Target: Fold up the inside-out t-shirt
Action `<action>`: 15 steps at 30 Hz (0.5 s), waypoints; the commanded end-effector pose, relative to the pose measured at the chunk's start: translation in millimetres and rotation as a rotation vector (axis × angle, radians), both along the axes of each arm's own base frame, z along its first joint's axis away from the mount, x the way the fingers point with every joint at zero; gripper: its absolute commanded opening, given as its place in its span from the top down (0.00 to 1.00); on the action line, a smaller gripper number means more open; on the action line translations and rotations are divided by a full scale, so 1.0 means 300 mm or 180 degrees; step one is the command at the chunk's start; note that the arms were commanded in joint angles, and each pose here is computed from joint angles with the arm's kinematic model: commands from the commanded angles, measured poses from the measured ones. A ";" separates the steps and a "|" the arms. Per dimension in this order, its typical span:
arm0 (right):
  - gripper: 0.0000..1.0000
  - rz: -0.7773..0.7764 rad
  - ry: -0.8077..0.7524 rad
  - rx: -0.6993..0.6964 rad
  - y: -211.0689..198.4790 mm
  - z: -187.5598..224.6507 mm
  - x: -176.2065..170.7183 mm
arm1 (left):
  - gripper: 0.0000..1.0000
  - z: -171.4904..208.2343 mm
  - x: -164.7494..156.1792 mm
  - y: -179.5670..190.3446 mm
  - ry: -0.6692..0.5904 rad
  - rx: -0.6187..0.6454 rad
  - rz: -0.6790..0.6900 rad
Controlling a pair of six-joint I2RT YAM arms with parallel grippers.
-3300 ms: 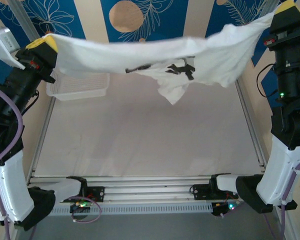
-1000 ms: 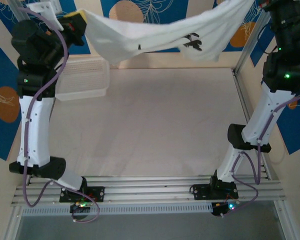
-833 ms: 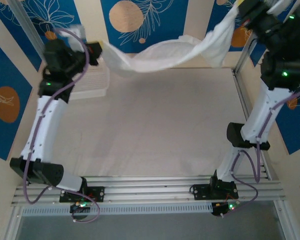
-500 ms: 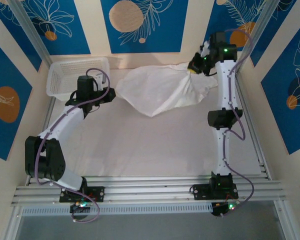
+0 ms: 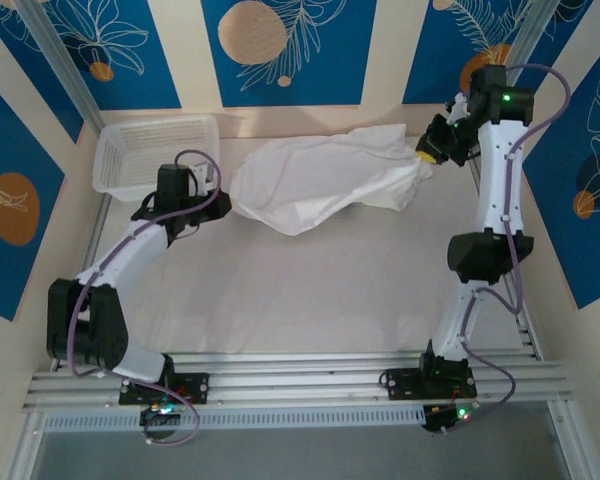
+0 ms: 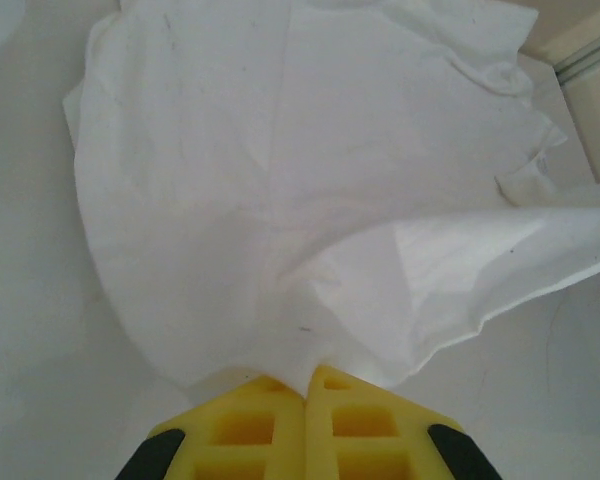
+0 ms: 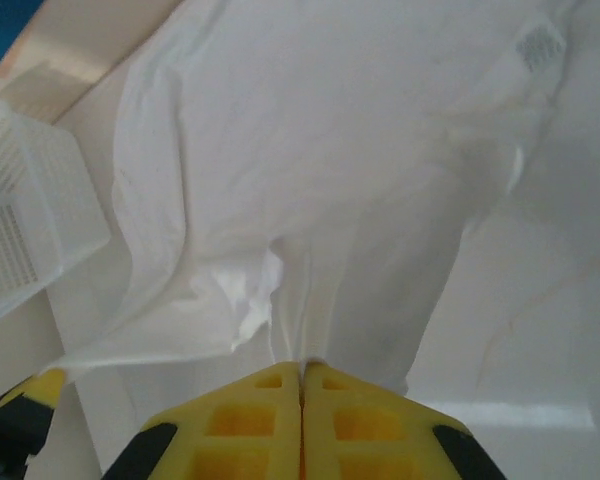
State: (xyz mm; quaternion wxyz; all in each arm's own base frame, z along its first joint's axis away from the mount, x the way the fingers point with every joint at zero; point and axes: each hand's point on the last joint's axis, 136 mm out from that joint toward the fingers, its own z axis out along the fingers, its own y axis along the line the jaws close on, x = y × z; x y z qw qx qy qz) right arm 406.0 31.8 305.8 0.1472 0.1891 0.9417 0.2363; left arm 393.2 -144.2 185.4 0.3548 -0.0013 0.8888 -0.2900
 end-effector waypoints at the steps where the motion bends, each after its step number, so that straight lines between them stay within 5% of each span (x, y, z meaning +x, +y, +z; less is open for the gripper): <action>1: 0.88 0.0159 0.0246 -0.0150 0.045 -0.049 -0.200 | 0.97 0.013 -0.076 0.008 -0.0076 0.0034 -0.0020; 6: 0.88 -0.0154 0.0070 0.0143 0.052 -0.188 -0.427 | 0.96 -0.045 -0.186 0.015 -0.0004 0.0068 -0.0070; 15: 0.88 -0.1326 -0.0080 0.0180 -0.044 -0.406 -0.617 | 0.84 -0.311 -0.367 0.131 0.0567 0.0409 0.0337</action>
